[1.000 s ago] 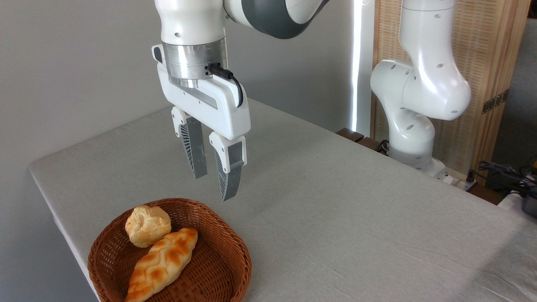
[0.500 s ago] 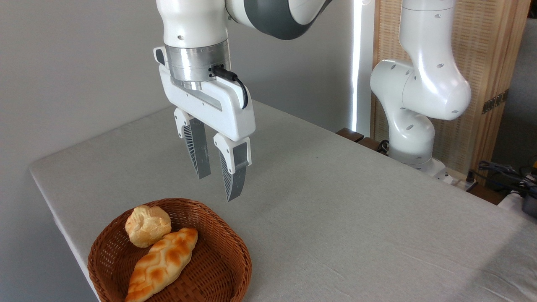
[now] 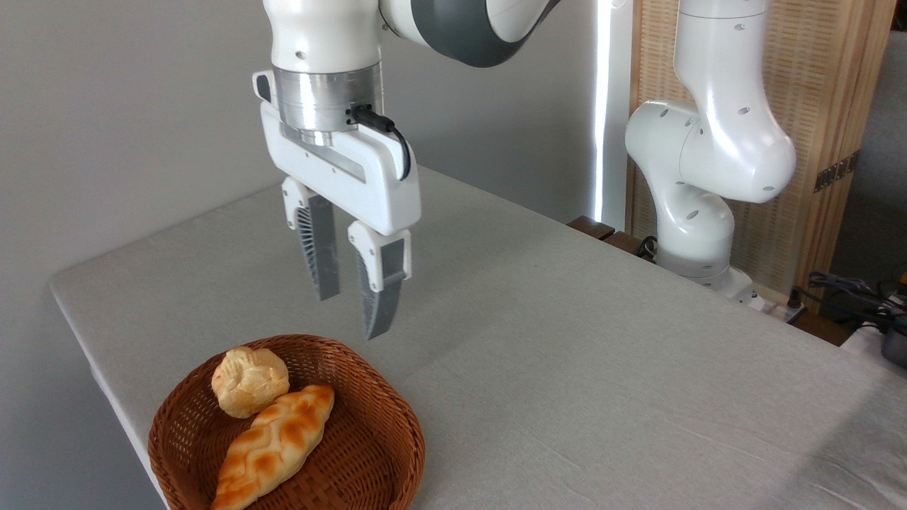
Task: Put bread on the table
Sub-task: 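Lower the open gripper down onto the round bread roll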
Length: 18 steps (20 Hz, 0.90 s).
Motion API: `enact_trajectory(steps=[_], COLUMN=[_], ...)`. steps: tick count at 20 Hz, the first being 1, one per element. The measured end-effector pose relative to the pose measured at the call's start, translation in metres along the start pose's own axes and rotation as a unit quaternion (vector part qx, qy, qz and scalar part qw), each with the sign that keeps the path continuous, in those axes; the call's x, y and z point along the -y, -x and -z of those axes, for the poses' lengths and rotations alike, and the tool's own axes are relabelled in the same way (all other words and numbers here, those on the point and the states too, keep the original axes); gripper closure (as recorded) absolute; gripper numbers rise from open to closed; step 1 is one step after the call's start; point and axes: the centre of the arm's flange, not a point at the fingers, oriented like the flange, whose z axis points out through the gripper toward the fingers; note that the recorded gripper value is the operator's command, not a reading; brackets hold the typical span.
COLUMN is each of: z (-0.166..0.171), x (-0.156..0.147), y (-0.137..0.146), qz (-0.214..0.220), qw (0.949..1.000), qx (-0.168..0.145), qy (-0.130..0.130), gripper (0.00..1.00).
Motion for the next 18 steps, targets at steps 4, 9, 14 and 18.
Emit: enact_trajectory(steps=[4, 9, 14, 18], z=[-0.001, -0.019, -0.048, -0.076], x=[0.001, -0.007, -0.025, -0.037], y=[-0.017, -0.045, -0.077, -0.093], qz=[0.003, -0.008, -0.033, -0.046], qw=[0.9988, 0.9965, 0.9947, 0.9951], qx=[-0.047, -0.080, -0.093, -0.086], qy=[-0.014, -0.023, -0.029, -0.020], gripper=[0.00, 0.00, 0.00, 0.00])
